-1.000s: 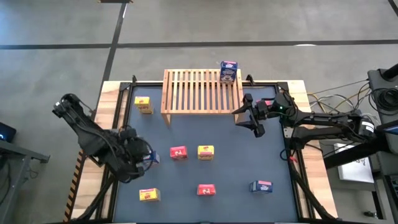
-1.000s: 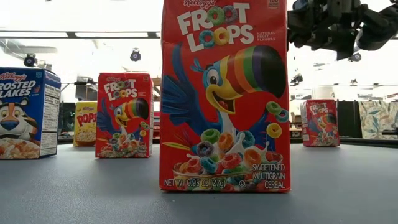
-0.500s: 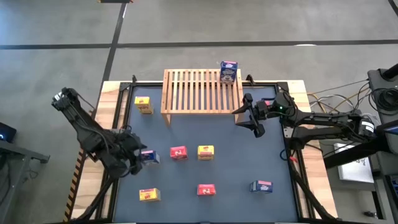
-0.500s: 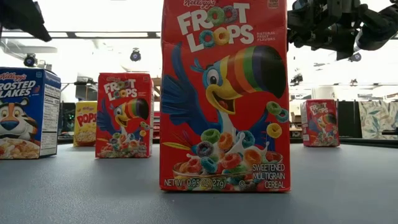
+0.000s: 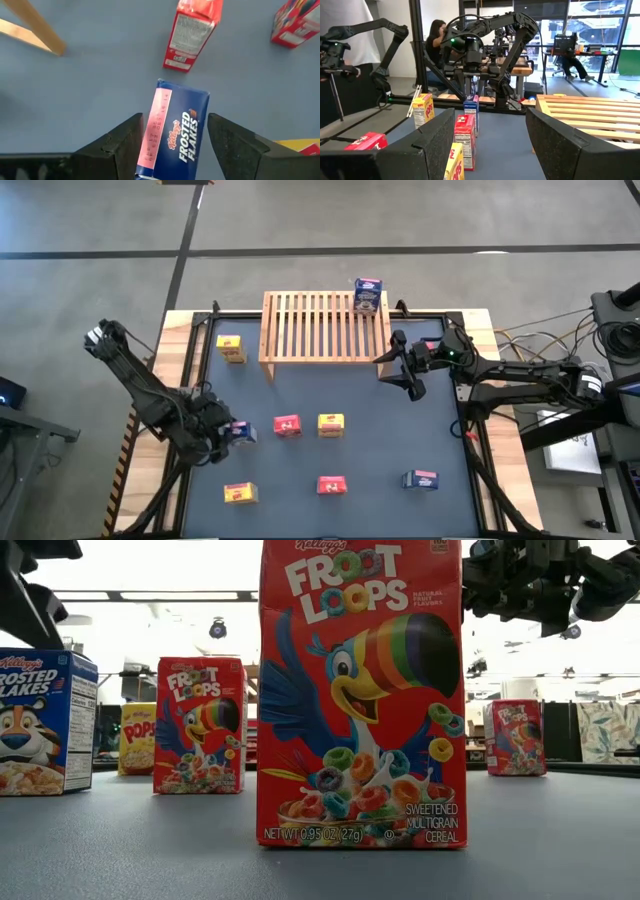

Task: Stack cereal on shelf
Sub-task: Put the left blue cereal box on the shelf aligned with the other blue cereal box

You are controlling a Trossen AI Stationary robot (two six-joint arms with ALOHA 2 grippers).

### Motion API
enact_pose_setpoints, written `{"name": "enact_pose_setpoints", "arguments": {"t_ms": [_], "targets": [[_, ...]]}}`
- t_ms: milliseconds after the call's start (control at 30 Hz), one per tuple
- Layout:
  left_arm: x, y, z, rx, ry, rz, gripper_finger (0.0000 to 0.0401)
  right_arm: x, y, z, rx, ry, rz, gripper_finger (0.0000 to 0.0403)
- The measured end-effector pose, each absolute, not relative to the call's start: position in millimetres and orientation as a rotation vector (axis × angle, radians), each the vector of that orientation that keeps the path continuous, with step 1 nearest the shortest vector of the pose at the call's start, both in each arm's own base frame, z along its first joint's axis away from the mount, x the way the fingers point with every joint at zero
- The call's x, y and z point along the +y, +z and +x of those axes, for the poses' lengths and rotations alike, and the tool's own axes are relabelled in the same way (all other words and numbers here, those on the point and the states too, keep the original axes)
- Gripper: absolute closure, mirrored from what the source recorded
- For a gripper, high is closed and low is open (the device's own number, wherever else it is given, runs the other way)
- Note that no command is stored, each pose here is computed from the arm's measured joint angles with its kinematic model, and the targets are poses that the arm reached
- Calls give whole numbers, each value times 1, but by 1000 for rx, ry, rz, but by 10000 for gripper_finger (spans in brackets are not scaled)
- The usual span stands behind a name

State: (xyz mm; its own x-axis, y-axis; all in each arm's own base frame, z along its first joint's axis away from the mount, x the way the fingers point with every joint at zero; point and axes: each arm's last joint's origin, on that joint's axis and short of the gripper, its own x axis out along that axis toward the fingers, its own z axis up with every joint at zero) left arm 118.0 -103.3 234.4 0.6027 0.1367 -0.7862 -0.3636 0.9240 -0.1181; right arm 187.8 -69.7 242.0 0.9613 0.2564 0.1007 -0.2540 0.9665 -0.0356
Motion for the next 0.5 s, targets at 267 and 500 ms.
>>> {"name": "enact_pose_setpoints", "arguments": {"t_ms": [267, 500], "targets": [[-116, 231, 128, 988, 284, -267, 195, -70, 242, 188, -103, 258, -21, 170], [-122, 224, 133, 1043, 316, -199, 195, -70, 240, 187, -100, 257, -18, 170]]}}
